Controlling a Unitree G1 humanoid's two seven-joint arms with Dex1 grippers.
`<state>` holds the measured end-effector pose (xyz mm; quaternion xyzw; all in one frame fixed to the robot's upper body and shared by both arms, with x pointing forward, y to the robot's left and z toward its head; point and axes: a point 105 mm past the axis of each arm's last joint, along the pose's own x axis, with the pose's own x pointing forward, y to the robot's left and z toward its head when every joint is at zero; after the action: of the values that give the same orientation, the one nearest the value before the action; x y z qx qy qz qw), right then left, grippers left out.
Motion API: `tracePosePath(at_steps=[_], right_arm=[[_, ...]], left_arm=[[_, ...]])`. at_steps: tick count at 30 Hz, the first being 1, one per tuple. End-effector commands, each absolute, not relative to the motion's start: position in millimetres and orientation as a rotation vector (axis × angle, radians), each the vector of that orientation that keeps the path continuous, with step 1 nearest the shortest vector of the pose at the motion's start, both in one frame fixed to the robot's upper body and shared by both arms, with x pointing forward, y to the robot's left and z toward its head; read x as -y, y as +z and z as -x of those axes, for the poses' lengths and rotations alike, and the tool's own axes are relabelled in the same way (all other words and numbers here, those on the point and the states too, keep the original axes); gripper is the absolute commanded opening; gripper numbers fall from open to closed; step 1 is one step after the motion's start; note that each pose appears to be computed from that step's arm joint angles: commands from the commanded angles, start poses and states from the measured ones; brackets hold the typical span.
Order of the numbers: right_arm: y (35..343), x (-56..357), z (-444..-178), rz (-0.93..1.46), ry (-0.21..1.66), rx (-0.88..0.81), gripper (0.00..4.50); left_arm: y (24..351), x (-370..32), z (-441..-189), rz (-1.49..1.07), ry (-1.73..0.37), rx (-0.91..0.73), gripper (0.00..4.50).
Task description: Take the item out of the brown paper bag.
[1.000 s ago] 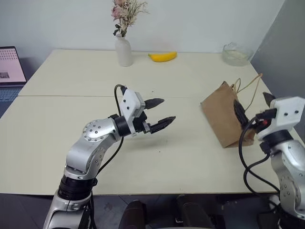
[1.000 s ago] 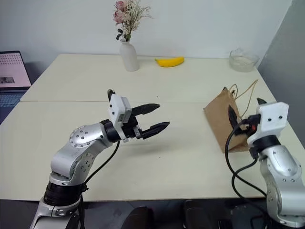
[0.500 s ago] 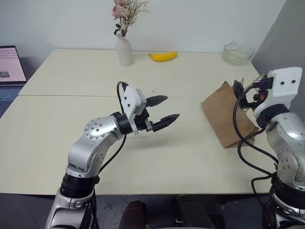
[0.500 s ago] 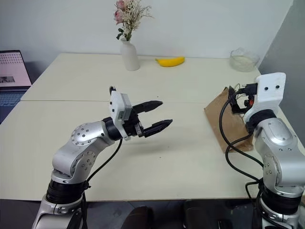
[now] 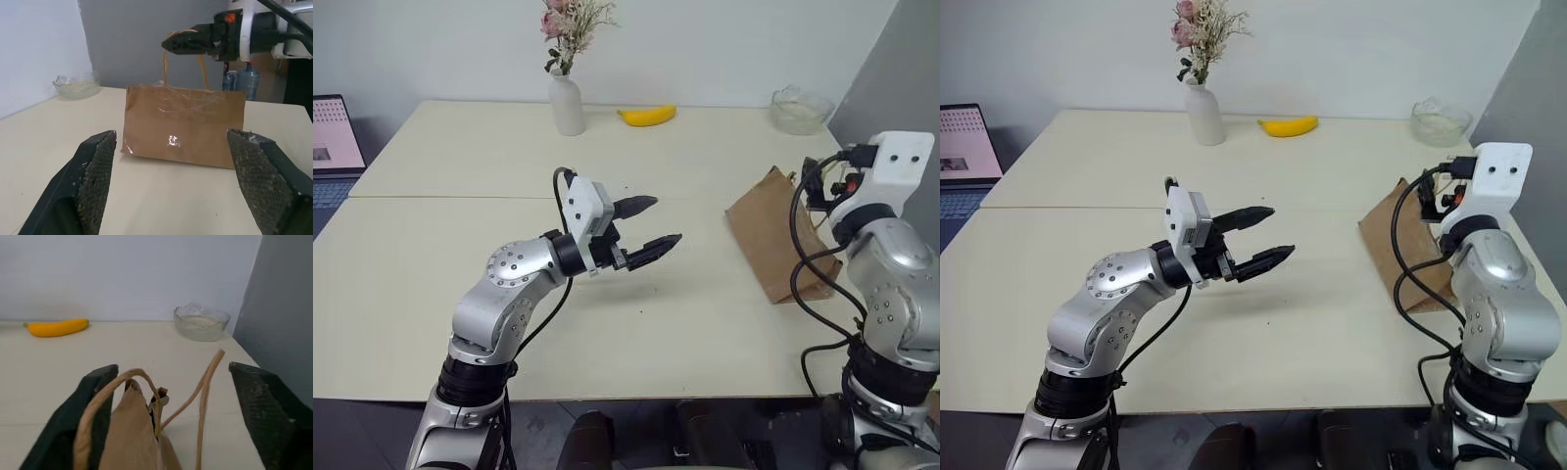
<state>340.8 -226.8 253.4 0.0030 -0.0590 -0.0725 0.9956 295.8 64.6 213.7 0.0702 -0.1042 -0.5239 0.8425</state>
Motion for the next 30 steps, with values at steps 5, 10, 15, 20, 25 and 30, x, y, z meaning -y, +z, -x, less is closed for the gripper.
tracePosePath(at_steps=[5,10,15,20,25,30], right_arm=[[265.7,240.0,-345.2,-0.038,-0.18,0.143,0.87],[269.3,236.0,-346.3,0.018,-0.14,0.157,0.02],[281.0,220.3,-352.3,0.13,-0.004,0.184,0.02],[299.0,189.5,-367.2,0.362,0.237,0.246,0.02],[307.6,165.4,-395.2,0.59,0.38,0.332,0.02],[321.2,126.1,-425.0,0.693,0.535,0.432,0.02]], left_arm=[[229.4,-65.6,-291.8,-0.171,-1.098,0.288,3.77],[229.5,-69.2,-291.0,-0.168,-1.079,0.283,3.77],[229.5,-80.3,-290.8,-0.142,-1.032,0.261,3.77],[228.2,-97.2,-288.1,-0.122,-0.937,0.242,3.77],[228.6,-106.2,-275.2,-0.097,-0.869,0.237,3.77],[207.3,-121.7,-256.7,-0.091,-0.764,0.16,3.77]])
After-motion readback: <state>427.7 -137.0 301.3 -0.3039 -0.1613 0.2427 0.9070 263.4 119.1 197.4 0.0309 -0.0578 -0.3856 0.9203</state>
